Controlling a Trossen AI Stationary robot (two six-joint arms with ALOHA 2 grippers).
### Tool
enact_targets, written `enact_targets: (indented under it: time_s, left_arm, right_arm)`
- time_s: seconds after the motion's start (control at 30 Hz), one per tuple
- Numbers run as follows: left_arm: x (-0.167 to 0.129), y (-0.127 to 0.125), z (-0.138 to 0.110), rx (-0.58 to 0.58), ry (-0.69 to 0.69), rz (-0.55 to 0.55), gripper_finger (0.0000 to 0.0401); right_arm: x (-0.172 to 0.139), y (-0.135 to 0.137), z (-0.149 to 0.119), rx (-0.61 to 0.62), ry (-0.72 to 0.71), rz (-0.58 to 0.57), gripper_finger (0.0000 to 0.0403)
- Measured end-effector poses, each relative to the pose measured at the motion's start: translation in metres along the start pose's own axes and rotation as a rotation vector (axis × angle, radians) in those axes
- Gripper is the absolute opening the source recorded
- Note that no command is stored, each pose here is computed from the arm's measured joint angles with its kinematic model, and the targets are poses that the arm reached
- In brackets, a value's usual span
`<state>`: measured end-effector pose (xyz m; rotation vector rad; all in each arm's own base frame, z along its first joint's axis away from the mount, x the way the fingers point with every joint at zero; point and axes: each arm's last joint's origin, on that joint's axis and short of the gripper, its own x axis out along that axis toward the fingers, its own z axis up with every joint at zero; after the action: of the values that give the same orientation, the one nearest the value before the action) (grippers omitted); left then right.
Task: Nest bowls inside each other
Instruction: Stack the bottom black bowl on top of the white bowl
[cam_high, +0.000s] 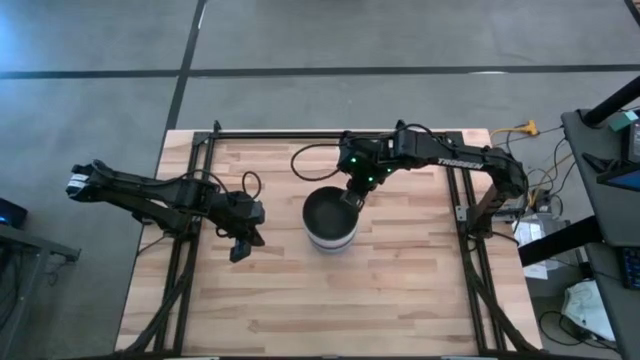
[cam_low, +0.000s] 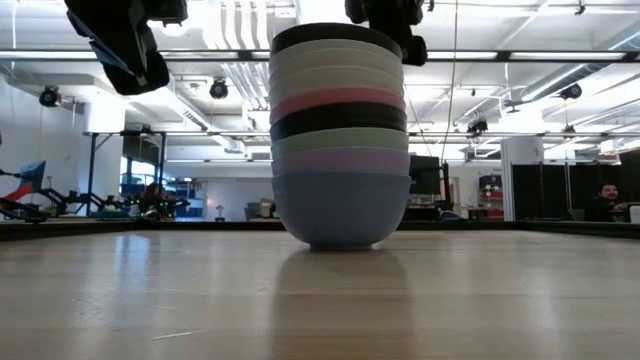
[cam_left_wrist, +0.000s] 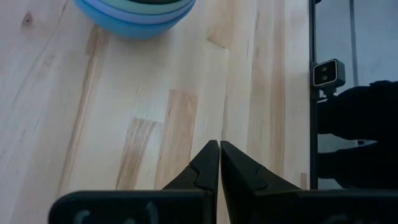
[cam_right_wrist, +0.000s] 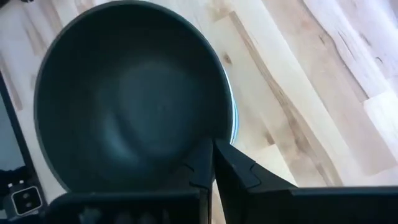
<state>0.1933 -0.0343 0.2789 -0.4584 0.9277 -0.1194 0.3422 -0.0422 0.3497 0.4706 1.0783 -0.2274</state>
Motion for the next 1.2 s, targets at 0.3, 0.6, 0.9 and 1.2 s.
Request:
enact_targets:
  time_s: [0.3,0.6,0.9,1.2]
  left_arm:
    - [-0.001,-0.002,0.003,0.004,-0.027,-0.013,0.0]
    - [-0.006,-0.011,0.022,0.053,-0.223,-0.071,0.0]
    - [-0.004,-0.01,0.021,0.044,-0.222,-0.068,0.0]
    - [-0.004,-0.01,0.021,0.044,-0.222,-0.068,0.0]
  right_arm:
    - [-0.011,0.003,0.003,-0.02,-0.085,0.038,0.0008]
    - [0.005,0.021,0.021,-0.077,-0.411,0.244,0.0008]
    - [0.049,0.016,0.023,-0.031,-0.418,0.14,0.0008]
    - [0.054,0.013,0.023,-0.031,-0.399,0.122,0.0008]
